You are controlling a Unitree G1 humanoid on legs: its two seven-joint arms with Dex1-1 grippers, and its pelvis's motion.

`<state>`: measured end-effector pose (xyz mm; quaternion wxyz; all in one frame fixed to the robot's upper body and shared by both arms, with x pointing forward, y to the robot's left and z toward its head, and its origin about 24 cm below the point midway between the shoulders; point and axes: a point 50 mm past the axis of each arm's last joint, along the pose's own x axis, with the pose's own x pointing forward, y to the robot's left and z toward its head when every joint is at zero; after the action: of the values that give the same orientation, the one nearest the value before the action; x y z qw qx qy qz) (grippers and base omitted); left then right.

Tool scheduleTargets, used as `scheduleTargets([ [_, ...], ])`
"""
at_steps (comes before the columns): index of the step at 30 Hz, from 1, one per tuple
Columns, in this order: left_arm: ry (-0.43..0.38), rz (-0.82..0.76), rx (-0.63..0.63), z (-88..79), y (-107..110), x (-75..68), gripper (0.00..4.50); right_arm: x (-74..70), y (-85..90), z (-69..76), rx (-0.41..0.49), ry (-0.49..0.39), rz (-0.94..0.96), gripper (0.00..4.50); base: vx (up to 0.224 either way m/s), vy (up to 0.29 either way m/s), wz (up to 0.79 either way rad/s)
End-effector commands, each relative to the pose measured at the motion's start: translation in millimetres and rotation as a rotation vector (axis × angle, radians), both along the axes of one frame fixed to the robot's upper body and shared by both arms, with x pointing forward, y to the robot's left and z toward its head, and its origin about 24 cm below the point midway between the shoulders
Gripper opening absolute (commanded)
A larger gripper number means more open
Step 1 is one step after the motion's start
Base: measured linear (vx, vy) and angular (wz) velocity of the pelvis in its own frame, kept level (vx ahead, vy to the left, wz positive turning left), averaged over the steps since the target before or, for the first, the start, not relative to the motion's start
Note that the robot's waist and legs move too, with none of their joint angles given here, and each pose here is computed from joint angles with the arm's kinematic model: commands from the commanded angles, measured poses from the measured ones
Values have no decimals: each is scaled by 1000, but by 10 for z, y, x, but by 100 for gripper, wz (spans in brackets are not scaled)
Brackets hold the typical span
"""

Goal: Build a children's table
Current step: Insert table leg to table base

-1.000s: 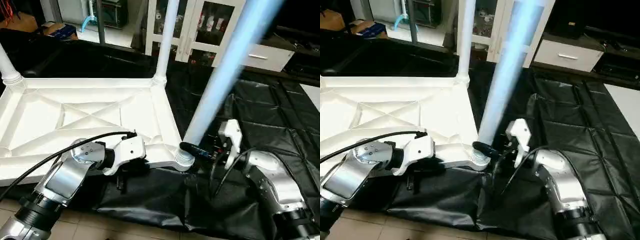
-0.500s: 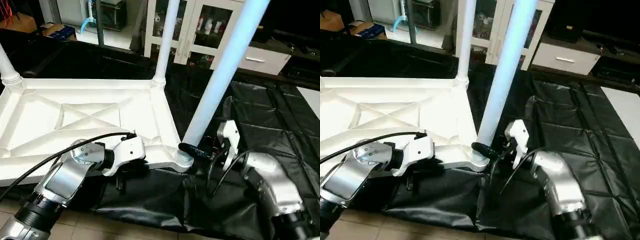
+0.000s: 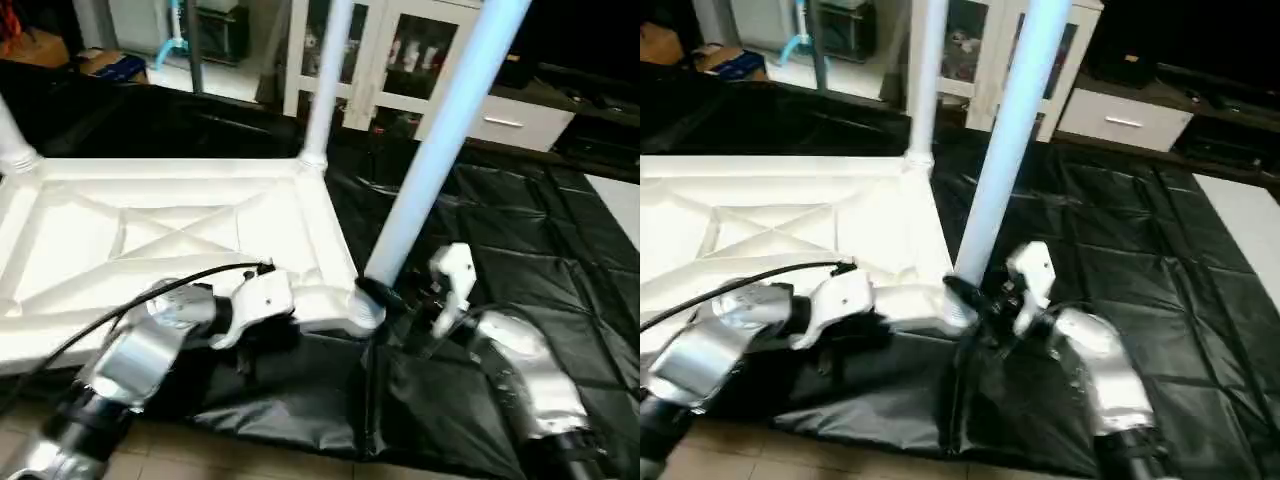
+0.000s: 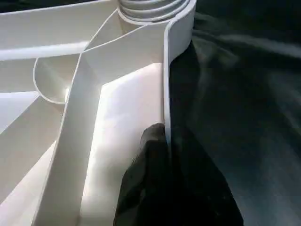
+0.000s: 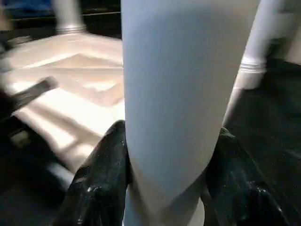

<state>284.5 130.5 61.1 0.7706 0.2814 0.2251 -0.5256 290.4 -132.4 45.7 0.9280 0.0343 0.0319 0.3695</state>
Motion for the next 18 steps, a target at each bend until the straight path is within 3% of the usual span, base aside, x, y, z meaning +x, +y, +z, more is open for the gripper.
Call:
scheduleTargets([
  [1, 1, -1, -24, 7, -191, -2, 0, -4, -389, -463, -174, 217, -347, 184, 0, 0, 0],
  [10, -114, 272, -114, 179, -602, 281, 0, 255, -235, -502, -219, 269, -781, 184, 0, 0, 0],
  [13, -135, 273, -118, 204, -708, 311, 0, 332, -116, -454, -250, 229, -825, 184, 0, 0, 0],
  [18, -123, 260, -106, 179, -674, 280, 0, 384, -16, -374, -198, 192, -790, 184, 0, 0, 0],
])
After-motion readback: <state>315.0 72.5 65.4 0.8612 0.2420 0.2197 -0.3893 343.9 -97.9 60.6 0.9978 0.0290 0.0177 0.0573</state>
